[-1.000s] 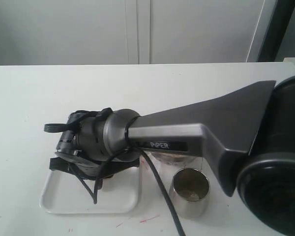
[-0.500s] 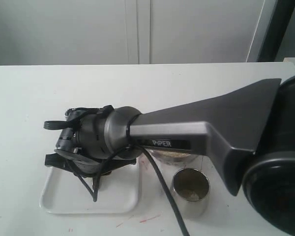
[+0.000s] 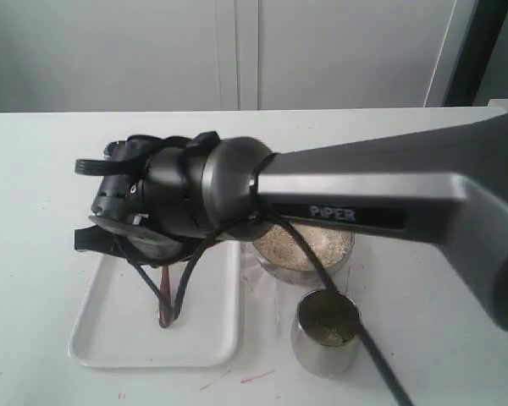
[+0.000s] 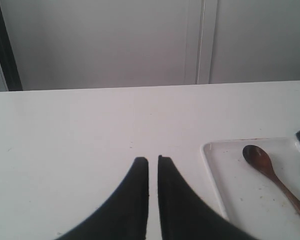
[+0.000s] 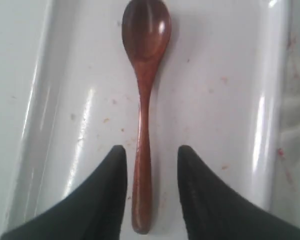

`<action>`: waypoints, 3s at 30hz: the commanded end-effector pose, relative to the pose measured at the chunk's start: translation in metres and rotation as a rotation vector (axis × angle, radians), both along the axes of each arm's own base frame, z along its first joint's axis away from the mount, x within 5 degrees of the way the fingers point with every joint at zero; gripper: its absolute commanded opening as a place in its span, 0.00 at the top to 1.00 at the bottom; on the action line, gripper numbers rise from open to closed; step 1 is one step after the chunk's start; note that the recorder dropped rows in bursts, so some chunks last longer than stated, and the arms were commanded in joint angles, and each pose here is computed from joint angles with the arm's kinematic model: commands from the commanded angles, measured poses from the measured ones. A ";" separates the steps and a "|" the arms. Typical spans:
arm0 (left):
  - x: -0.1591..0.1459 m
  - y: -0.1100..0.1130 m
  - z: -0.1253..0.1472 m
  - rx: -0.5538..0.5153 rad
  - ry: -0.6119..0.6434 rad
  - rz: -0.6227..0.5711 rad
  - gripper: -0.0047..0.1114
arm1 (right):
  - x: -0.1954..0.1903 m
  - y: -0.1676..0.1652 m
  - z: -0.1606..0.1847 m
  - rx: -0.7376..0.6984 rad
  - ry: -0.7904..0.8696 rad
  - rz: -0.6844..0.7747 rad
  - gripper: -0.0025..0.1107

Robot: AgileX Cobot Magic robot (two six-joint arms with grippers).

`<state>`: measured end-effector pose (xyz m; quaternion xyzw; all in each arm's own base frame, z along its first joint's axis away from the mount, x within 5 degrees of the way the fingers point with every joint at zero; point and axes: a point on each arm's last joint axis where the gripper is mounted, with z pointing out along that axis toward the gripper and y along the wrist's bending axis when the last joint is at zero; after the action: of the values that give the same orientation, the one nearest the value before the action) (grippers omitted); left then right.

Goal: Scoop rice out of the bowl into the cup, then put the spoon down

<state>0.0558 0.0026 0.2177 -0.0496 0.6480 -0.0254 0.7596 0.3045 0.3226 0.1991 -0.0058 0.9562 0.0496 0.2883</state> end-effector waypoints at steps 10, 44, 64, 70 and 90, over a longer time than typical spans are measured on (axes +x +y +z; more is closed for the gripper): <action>-0.001 0.000 0.003 -0.006 -0.013 -0.005 0.84 | -0.058 -0.086 0.096 -0.216 -0.246 0.336 0.68; -0.001 0.000 0.003 -0.006 -0.013 -0.005 0.84 | -0.245 -0.306 0.135 0.053 -0.615 0.379 0.72; -0.001 0.000 0.003 -0.006 -0.013 -0.005 0.84 | -0.240 -0.309 0.144 -0.139 -0.768 0.458 0.72; -0.001 0.000 0.003 -0.006 -0.013 -0.005 0.84 | -0.241 -0.318 0.135 -0.204 -0.655 0.409 0.72; -0.001 0.000 0.003 -0.006 -0.013 -0.005 0.84 | -0.242 -0.301 0.142 0.021 -0.812 0.424 0.72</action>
<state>0.0558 0.0026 0.2177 -0.0496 0.6480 -0.0254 0.7596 0.0620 0.0187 0.3429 -0.2358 0.7571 0.0893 0.6027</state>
